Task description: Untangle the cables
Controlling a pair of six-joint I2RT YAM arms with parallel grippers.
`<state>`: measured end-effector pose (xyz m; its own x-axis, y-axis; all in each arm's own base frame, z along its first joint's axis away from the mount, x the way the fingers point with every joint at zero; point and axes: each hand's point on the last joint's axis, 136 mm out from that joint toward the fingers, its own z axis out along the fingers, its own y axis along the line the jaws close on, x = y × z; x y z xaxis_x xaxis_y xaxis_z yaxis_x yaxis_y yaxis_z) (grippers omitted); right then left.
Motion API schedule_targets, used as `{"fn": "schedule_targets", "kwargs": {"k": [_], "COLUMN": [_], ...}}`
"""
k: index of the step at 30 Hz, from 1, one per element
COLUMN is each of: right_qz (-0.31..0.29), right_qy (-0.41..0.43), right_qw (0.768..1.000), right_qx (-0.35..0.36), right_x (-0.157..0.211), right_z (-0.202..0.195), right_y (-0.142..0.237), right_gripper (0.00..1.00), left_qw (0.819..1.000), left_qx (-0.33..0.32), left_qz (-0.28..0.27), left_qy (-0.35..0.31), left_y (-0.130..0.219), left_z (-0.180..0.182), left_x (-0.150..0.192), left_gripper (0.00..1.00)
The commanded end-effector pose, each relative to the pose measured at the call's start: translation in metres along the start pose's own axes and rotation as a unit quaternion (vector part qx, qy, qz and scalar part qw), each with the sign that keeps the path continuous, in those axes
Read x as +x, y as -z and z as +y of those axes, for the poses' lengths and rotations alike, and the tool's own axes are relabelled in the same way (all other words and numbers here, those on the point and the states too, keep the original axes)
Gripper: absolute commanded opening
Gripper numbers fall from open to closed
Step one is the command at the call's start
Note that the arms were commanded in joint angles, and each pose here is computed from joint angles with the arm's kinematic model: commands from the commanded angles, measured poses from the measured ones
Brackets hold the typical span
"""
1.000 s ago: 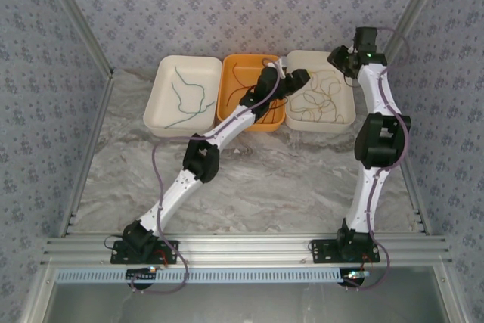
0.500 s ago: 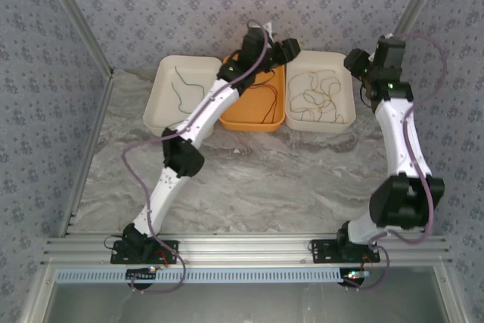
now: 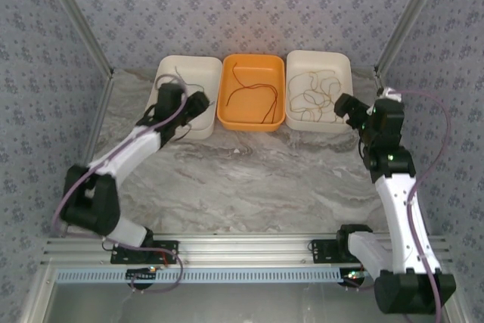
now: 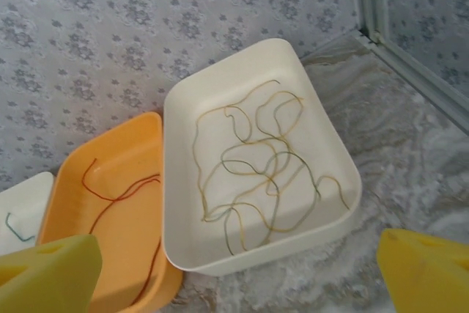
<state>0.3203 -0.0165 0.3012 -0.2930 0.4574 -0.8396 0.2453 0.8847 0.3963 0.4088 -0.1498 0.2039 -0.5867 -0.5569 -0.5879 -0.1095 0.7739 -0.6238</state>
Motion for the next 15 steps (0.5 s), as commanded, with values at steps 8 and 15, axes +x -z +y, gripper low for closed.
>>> {"fn": "schedule_targets", "kwargs": {"k": [8, 15], "right_qz": [-0.016, -0.057], "right_qy": [-0.011, 0.225], "right_qw": [0.987, 0.968], "right_qx": [0.158, 0.1], "right_x": [0.063, 0.109], "right_z": [-0.075, -0.052], "right_y": [0.018, -0.022], "right_gripper": [0.99, 0.99], "left_qw": [0.99, 0.938], "left_qx": [-0.099, -0.313], "left_qz": [-0.1, -0.148], "left_qy": [0.001, -0.025], "left_y": [0.119, 0.162], "left_z": [0.105, 0.195], "left_x": [0.016, 0.023], "left_gripper": [0.99, 0.99]}}
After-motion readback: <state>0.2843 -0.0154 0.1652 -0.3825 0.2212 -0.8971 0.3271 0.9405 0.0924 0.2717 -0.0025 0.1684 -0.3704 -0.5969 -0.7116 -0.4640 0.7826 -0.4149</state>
